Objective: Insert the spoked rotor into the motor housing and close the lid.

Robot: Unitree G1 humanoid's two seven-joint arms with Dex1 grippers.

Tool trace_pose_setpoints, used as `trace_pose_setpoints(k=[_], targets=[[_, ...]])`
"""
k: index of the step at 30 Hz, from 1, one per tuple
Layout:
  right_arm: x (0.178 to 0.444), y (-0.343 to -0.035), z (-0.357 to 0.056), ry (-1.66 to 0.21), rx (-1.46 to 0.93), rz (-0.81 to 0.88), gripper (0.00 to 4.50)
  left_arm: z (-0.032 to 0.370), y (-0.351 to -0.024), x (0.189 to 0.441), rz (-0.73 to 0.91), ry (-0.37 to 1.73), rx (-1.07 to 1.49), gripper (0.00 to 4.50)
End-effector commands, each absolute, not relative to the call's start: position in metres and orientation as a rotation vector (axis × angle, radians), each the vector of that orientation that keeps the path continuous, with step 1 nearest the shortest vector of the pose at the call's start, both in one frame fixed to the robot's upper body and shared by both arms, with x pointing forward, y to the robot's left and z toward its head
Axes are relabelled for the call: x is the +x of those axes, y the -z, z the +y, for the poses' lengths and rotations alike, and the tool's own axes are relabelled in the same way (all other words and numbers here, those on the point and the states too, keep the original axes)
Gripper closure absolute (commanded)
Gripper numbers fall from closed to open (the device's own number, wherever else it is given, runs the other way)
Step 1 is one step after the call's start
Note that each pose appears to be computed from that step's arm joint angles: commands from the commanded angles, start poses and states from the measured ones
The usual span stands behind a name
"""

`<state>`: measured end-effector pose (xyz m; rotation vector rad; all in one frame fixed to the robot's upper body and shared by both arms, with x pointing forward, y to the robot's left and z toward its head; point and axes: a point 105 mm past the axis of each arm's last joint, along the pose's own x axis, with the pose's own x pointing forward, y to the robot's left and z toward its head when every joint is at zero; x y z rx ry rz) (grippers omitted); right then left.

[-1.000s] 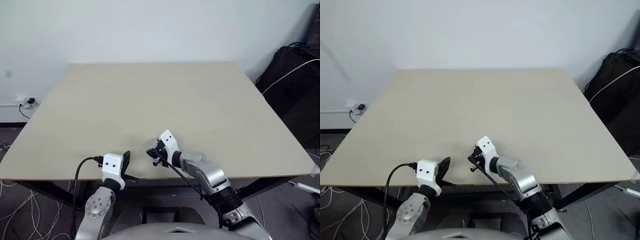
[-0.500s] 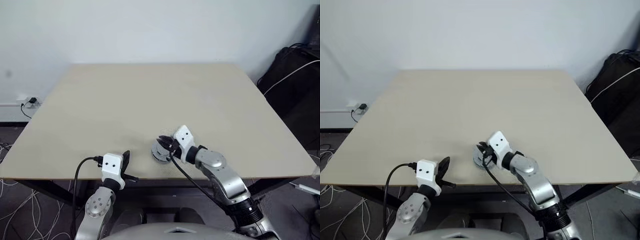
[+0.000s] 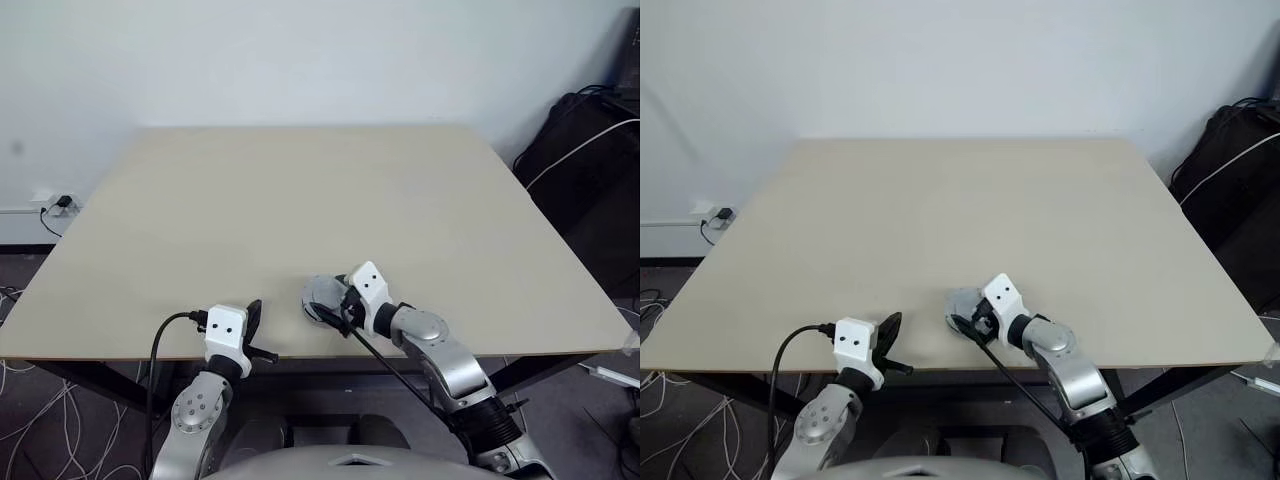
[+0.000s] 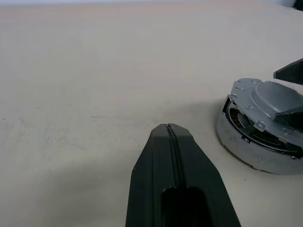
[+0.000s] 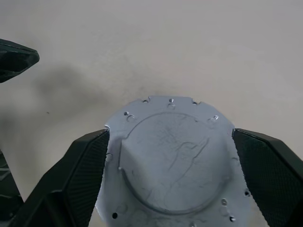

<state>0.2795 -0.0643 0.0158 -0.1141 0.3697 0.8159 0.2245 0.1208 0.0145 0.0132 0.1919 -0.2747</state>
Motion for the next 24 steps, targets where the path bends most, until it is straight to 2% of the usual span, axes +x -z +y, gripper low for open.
trace_pose_setpoints(k=[1,7,11,24], targets=[[0.2887,-0.0217,-0.0648,-0.787,-0.082,0.357,0.04,0.1194,-0.0253,0.2276,0.146,0.279,0.016,4.50],[0.2913,-0.0118,-0.0675,-0.758,-0.060,0.407,0.04,0.1193,-0.0257,0.2278,0.144,0.278,0.015,4.50],[0.2910,-0.0155,-0.0672,-0.766,-0.046,0.403,1.25,0.1193,-0.0260,0.2279,0.143,0.276,0.014,4.50],[0.2920,-0.0133,-0.0625,-0.769,-0.149,0.431,1.30,0.1186,-0.0257,0.2276,0.143,0.277,0.009,4.50]])
